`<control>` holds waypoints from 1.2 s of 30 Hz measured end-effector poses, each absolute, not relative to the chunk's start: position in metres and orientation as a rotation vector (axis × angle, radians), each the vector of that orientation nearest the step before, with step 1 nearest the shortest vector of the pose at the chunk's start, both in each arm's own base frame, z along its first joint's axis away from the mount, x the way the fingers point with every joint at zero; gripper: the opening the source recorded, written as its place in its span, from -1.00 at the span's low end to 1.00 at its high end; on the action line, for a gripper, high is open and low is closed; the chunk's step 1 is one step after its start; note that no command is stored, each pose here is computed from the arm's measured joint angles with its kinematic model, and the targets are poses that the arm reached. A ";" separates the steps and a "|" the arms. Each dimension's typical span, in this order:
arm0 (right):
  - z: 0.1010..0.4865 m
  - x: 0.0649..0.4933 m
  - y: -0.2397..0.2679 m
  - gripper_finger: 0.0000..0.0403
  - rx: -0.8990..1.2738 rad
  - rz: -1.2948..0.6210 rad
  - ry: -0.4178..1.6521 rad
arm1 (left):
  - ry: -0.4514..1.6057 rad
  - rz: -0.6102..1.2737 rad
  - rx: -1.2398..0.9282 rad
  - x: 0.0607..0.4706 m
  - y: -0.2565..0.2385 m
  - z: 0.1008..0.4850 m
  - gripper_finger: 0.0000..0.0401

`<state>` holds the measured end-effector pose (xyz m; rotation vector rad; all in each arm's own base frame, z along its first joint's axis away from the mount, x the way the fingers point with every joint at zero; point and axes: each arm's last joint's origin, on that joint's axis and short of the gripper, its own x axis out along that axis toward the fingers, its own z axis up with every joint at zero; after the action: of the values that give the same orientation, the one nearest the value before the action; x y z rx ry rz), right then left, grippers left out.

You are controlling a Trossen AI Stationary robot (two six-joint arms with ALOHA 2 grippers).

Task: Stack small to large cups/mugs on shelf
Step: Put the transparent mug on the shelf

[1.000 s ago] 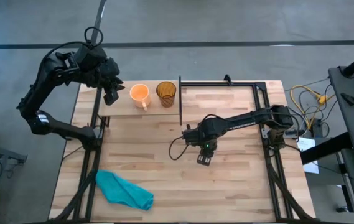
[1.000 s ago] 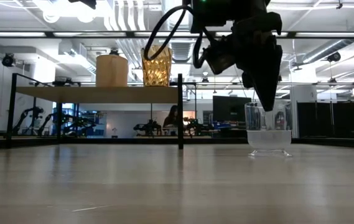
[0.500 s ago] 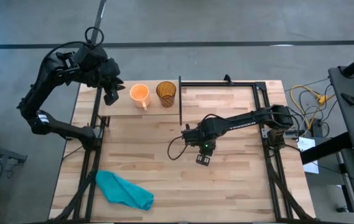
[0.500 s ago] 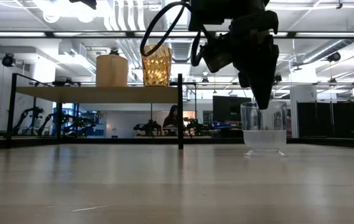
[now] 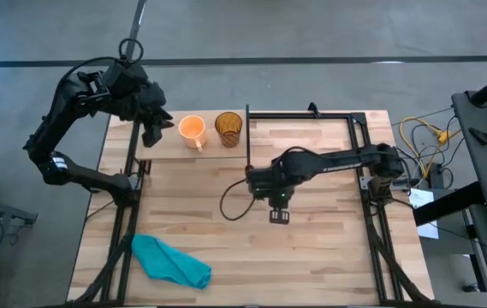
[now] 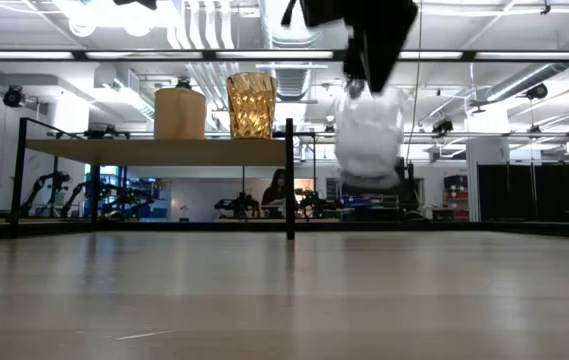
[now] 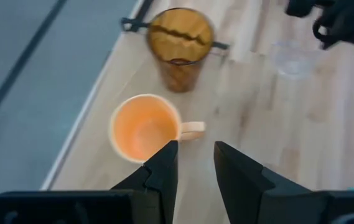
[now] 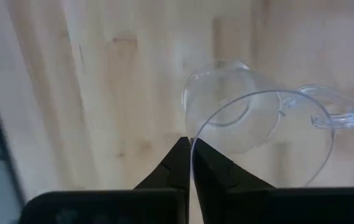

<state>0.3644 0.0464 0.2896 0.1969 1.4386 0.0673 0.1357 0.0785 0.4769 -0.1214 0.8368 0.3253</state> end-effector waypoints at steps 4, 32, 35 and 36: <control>0.331 0.364 0.050 -0.96 -0.072 0.099 1.329 | 0.816 0.251 -0.152 0.137 0.076 0.477 -0.56; 0.414 0.397 0.054 -0.96 -0.809 0.241 0.717 | 0.569 -0.050 -0.173 0.160 0.075 0.489 -0.56; 0.411 0.405 0.055 -0.96 -0.829 0.241 0.693 | 0.603 -0.089 -0.186 0.171 0.075 0.482 -0.56; 0.409 0.407 0.056 -0.96 -0.834 0.245 0.697 | 0.617 -0.100 -0.189 0.175 0.075 0.479 -0.56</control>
<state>0.4066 0.0556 0.4089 -0.8343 0.6975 0.2448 0.1751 0.0748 0.4788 -0.1893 0.6167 -0.1004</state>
